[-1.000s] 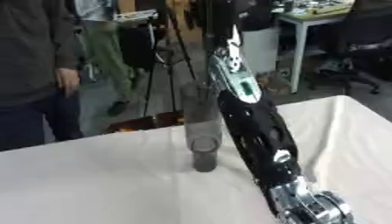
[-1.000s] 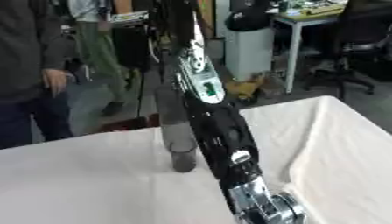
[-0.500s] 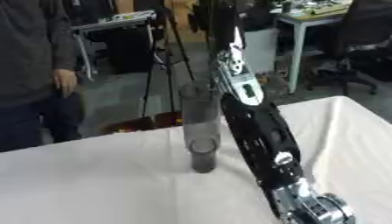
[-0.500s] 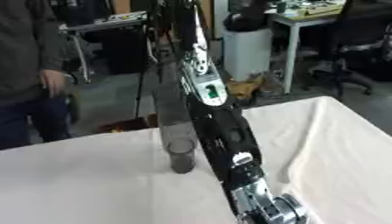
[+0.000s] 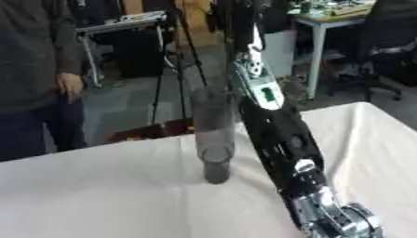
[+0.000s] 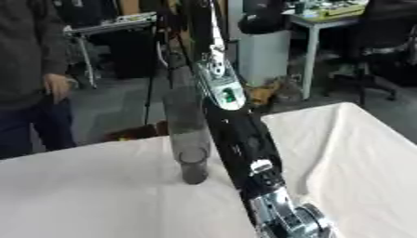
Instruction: Arrange flowers into the vase.
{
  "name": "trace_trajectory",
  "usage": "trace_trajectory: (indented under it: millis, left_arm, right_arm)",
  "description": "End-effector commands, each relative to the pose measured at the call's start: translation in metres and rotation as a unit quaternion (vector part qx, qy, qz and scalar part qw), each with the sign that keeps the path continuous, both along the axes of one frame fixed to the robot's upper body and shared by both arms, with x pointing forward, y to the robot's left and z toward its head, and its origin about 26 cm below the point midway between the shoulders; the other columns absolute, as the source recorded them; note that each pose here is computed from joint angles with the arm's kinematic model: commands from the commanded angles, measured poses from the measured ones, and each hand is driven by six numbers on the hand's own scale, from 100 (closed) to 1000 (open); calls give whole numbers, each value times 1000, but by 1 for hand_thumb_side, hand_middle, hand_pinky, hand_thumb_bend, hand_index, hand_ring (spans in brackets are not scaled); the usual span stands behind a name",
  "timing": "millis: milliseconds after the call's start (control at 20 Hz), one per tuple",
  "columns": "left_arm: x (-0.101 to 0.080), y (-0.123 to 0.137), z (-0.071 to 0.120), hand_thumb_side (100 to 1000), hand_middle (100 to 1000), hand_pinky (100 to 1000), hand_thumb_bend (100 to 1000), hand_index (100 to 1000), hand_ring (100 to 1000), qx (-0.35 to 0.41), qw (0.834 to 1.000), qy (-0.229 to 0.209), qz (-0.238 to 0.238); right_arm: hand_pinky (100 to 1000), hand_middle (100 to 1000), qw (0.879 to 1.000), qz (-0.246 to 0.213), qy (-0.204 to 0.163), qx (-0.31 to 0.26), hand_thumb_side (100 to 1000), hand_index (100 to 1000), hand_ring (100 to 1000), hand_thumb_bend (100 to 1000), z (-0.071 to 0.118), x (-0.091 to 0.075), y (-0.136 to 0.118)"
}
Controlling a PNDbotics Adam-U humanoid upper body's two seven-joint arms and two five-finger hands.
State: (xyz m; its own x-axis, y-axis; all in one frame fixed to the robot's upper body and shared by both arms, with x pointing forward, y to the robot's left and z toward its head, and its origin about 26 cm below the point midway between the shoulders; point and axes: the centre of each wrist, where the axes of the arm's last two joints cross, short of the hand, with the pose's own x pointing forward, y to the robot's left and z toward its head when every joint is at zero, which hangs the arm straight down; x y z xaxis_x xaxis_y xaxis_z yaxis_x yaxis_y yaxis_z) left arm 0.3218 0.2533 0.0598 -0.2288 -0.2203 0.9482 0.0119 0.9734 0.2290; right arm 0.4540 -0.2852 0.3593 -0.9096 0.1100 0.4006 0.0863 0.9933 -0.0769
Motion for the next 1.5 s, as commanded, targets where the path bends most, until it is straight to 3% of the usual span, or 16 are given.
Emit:
trace_trajectory:
  millis: [50, 450, 1500]
  left_arm:
    - [2, 2, 8, 1000, 650, 547, 350, 648, 744, 5, 1000, -13, -2]
    - [2, 3, 8, 1000, 650, 548, 350, 648, 744, 9, 1000, -13, -2]
    - [1, 1, 7, 1000, 649, 550, 348, 648, 739, 5, 1000, -11, -6]
  right_arm:
    - [100, 100, 999, -13, -40, -7, 1000, 100, 100, 100, 26, -8, -5]
    - [100, 100, 998, -22, -60, -3, 1000, 100, 100, 100, 35, -9, -5]
    - [100, 100, 999, -30, -36, 4, 1000, 100, 100, 100, 22, -6, -9]
